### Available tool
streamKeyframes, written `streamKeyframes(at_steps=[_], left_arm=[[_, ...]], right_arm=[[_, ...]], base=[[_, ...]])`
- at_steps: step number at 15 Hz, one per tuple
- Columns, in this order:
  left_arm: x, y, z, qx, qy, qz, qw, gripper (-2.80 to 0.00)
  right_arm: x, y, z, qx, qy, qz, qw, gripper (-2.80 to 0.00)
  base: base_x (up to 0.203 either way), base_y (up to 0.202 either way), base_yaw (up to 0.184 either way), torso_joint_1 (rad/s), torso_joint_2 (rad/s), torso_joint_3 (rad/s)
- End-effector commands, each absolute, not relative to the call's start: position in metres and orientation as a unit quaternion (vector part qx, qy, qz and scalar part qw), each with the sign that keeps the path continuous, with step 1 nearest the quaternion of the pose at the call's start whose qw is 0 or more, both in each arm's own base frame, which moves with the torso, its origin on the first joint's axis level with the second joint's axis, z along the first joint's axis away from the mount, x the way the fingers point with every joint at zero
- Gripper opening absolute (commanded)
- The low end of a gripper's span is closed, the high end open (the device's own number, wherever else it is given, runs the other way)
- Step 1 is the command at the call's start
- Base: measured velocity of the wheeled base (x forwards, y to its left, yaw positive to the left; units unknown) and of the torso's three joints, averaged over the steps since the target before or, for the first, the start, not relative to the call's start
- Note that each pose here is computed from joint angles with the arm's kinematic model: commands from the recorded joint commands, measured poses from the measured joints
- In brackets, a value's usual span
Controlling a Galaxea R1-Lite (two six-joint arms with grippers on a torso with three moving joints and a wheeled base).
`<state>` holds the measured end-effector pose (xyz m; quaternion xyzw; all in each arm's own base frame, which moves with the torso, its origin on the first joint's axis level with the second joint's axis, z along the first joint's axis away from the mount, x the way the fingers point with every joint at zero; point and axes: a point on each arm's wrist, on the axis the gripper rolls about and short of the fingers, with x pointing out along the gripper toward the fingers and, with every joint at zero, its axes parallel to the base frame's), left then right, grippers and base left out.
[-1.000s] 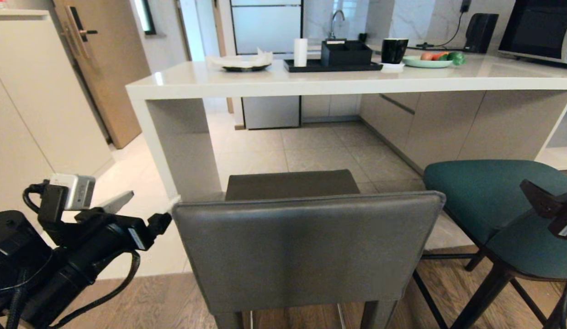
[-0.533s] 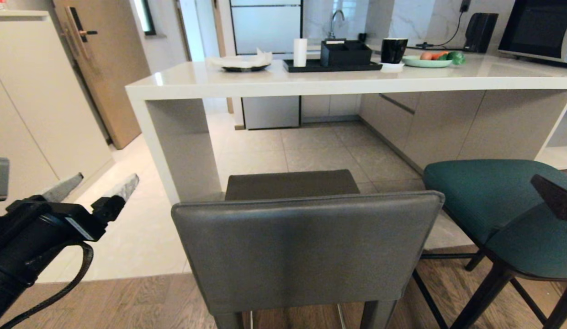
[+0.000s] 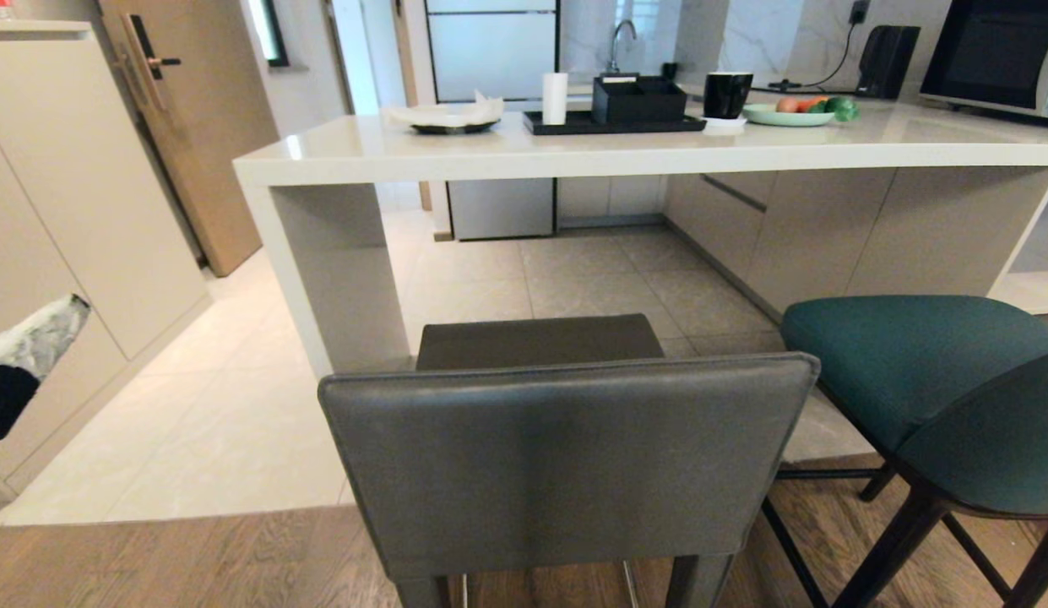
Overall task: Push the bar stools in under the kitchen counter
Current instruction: Push the blue chair back under the dining table
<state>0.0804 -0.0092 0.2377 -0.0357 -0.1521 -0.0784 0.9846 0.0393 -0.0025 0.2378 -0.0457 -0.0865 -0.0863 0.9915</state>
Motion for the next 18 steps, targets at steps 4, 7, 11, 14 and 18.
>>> streamKeyframes(at_steps=[4,7,11,14,18], left_arm=[[0.022,-0.003,0.234,-0.018,-0.215,-0.063,0.975,0.00],[-0.012,-0.003,0.207,-0.002,-0.231,-0.093,0.969,0.00],[-0.049,-0.005,0.150,0.023,-0.170,-0.123,0.977,0.00],[-0.033,-0.004,0.109,0.050,-0.081,-0.097,0.991,0.00],[-0.022,-0.003,0.083,0.035,-0.057,-0.062,0.996,0.00]], right_arm=[[-0.028,-0.005,0.234,-0.058,-0.152,-0.135,0.977,0.00],[-0.050,-0.004,0.219,-0.060,-0.155,-0.121,0.979,0.00],[-0.072,-0.003,0.181,-0.068,-0.157,-0.090,0.981,0.00],[-0.061,-0.003,0.152,-0.059,-0.103,-0.083,0.989,0.00],[-0.039,-0.003,0.109,-0.041,-0.025,-0.077,0.996,0.00]], base=[[0.000,0.000,0.000,0.000,0.00,0.000],[0.000,0.000,0.000,0.000,0.00,0.000],[0.000,0.000,0.000,0.000,0.00,0.000],[0.000,0.000,0.000,0.000,0.00,0.000],[0.000,0.000,0.000,0.000,0.00,0.000]])
